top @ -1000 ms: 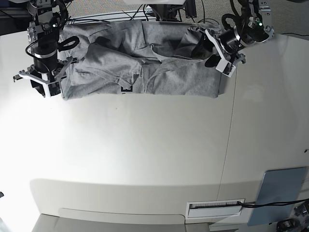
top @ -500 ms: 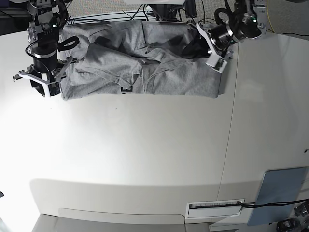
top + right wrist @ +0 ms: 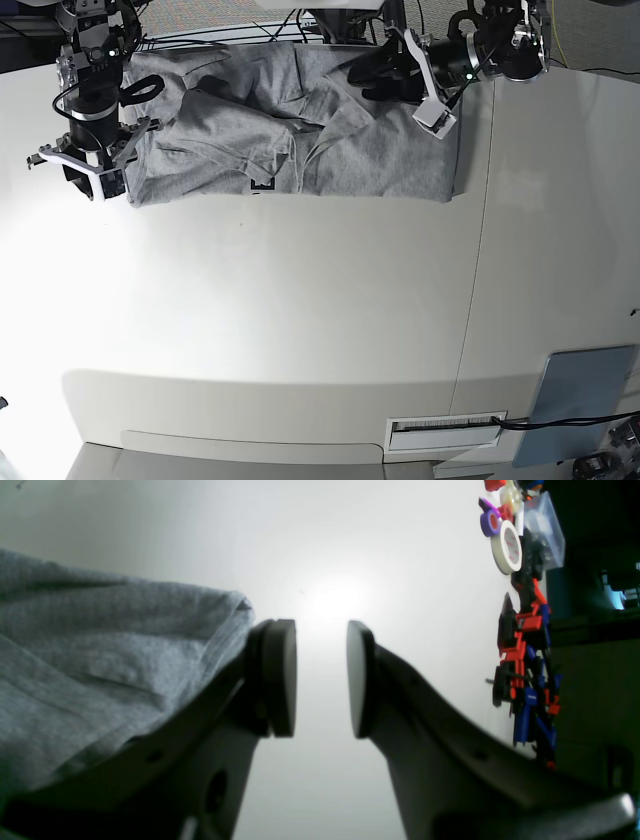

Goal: Fold the T-shirt properly

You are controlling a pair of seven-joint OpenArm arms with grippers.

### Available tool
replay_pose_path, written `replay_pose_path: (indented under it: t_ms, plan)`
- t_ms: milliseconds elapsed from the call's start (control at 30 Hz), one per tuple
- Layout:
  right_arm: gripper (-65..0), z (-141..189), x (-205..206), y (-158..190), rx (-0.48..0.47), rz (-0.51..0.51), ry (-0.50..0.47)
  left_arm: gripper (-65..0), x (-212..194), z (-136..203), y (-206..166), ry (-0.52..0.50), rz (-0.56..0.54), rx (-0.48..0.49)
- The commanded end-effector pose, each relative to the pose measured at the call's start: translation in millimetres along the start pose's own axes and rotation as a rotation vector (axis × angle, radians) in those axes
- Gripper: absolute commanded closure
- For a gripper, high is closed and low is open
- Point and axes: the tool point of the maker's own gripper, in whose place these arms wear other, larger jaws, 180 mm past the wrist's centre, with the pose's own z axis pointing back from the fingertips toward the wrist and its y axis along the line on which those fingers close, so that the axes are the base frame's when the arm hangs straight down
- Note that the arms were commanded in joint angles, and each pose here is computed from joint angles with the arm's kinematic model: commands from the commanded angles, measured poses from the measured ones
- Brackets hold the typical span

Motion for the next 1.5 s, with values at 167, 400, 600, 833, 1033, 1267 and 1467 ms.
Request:
replay_pose_path:
  t_ms: [167, 400, 600, 833, 1033, 1267, 1467]
  plan:
    - [-17.4, 2.4, 9.3, -9.3, -0.030, 0.010, -0.037, -24.2, 23.1, 1.9, -9.2, -0.086, -0.012, -0.052]
    - [-17.5, 2.4, 8.8, -9.3, -0.030, 0.010, -0.034, -24.1, 26.1, 2.9, 28.3, -0.035, -0.127, 0.133]
    - [-17.4, 2.4, 9.3, -9.4, -0.030, 0.010, -0.037, -24.1, 10.5, -12.7, 20.5, 0.018, -0.154, 0.139]
    - [-17.4, 2.4, 8.3, -9.3, -0.030, 0.010, -0.031, -24.1, -3.6, -42.3, -4.3, 0.084, -0.277, 0.092]
    - [-17.4, 2.4, 7.4, -9.4, -0.031, 0.010, -0.026, -24.1, -6.0, -54.9, -7.6, 0.123, -0.341, 0.111]
    - [-17.5, 1.8, -4.6, -14.1, -0.029, -0.003, 0.035, -24.1, 45.9, -37.0, 21.4, -0.036, -0.296, 0.188]
    - [-17.5, 2.3, -10.9, -41.4, -0.014, -0.064, 0.015, -24.1, 70.6, 11.4, 62.2, -0.154, -0.243, 0.314]
